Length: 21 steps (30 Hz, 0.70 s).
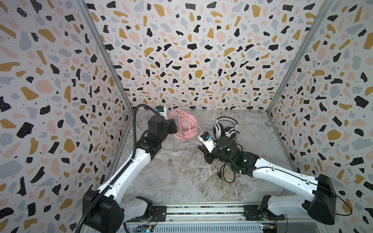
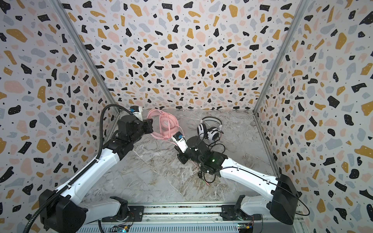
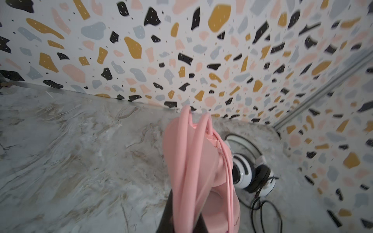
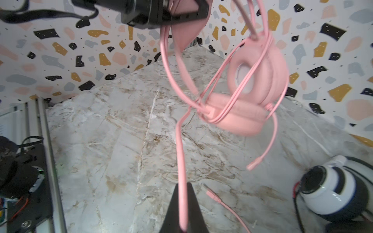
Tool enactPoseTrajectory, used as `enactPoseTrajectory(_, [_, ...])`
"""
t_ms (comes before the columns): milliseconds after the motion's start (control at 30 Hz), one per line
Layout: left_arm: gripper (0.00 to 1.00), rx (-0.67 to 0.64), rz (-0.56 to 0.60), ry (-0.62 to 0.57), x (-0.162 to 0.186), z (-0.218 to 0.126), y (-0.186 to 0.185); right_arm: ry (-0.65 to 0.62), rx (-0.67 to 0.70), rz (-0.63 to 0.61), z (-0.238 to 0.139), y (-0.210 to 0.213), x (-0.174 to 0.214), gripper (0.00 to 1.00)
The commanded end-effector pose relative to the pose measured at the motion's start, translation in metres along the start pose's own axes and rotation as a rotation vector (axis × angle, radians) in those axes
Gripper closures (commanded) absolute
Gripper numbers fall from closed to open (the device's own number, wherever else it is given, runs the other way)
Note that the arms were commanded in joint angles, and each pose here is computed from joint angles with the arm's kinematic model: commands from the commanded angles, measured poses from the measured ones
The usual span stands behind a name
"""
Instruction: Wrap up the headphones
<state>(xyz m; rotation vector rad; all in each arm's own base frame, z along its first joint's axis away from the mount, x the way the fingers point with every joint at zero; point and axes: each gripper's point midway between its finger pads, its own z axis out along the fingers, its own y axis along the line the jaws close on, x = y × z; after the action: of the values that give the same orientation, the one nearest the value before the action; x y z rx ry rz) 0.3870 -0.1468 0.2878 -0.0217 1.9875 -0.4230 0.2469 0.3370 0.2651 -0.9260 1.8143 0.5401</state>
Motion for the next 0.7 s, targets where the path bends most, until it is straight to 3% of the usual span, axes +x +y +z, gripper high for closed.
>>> enactPoseTrajectory(0, [1.00,-0.056,0.170,-0.057,-0.027,-0.014,-0.010,0.058,0.156,-0.071,-0.014,-0.036,-0.005,0.98])
enactPoseTrajectory(200, [1.00,0.018,0.332,0.049,-0.005,-0.023,-0.035,0.040,0.330,-0.111,-0.028,-0.082,-0.021,0.96])
enactPoseTrajectory(333, [1.00,0.149,0.412,0.113,0.006,-0.035,-0.057,0.015,0.386,-0.108,-0.030,-0.105,-0.024,0.93])
enactPoseTrajectory(500, [1.00,0.246,0.460,0.163,0.015,-0.049,-0.070,-0.091,0.391,-0.073,-0.033,-0.122,-0.033,0.84])
enactPoseTrajectory(667, [1.00,0.310,0.473,0.148,0.013,-0.059,-0.080,-0.160,0.367,-0.032,-0.027,-0.134,-0.042,0.82])
